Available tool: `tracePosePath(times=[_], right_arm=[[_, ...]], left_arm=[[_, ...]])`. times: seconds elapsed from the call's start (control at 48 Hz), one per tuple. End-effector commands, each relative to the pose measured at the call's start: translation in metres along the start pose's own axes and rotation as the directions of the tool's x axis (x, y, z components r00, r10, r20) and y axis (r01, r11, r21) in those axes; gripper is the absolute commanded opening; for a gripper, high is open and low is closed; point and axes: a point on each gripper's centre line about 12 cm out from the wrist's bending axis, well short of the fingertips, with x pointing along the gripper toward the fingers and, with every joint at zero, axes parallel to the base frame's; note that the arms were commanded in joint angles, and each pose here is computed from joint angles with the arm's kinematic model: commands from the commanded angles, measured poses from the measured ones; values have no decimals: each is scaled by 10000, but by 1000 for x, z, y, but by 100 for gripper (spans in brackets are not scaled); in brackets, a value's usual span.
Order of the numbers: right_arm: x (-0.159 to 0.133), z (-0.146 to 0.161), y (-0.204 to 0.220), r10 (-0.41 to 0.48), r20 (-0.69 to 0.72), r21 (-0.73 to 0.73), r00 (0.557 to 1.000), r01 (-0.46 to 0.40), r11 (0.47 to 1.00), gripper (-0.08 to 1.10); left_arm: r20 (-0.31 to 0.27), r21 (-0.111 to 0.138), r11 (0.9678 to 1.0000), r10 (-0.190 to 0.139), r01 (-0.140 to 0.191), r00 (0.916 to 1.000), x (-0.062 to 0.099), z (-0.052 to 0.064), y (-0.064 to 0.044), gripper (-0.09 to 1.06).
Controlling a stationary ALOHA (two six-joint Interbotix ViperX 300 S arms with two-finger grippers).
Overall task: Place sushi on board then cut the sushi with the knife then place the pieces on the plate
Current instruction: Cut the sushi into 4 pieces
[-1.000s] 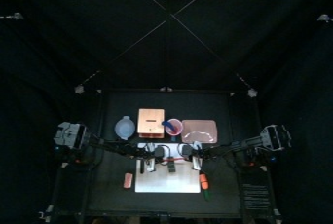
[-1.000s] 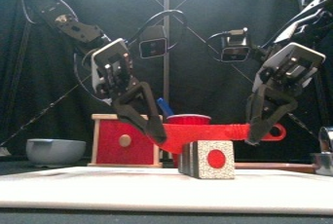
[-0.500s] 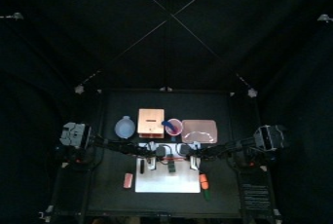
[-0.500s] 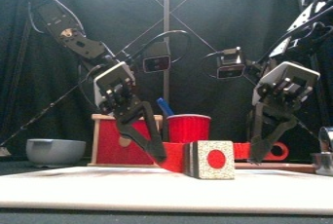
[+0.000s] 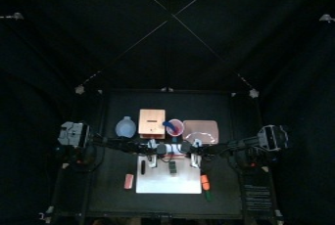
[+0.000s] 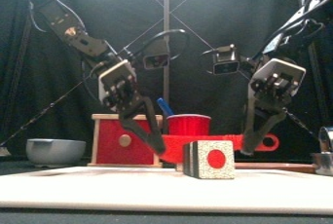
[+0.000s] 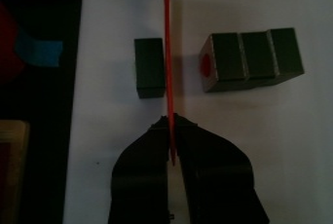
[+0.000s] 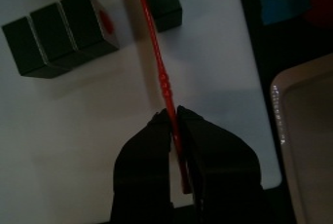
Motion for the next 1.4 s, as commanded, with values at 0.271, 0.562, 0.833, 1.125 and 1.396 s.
tracePosePath(times=[0.271, 0.562, 0.833, 1.125, 1.396], right_arm=[[-28, 7, 28, 831, 646, -88, 9944, -827, 9965, 32], [-19, -1, 31, 864, 238, 20, 9960, -865, 9963, 32], [-10, -4, 32, 798, 1, -4, 9968, -798, 9968, 32], [-7, -6, 34, 840, -118, 79, 9964, -839, 9964, 32], [-4, -9, 35, 853, -254, 86, 9960, -851, 9963, 32]], left_arm=[[286, 119, 9943, -1065, 1062, 9939, -6, 9, -55, 42], [-183, -507, 9926, -1115, 1104, 9936, 8, -4, -60, 42], [-304, -477, 9930, -1099, 1084, 9935, 9, -7, -59, 42], [-350, -554, 9926, -1096, 1076, 9934, 9, -9, -59, 42], [-442, -575, 9926, -1092, 1066, 9930, 11, -12, -59, 42]])
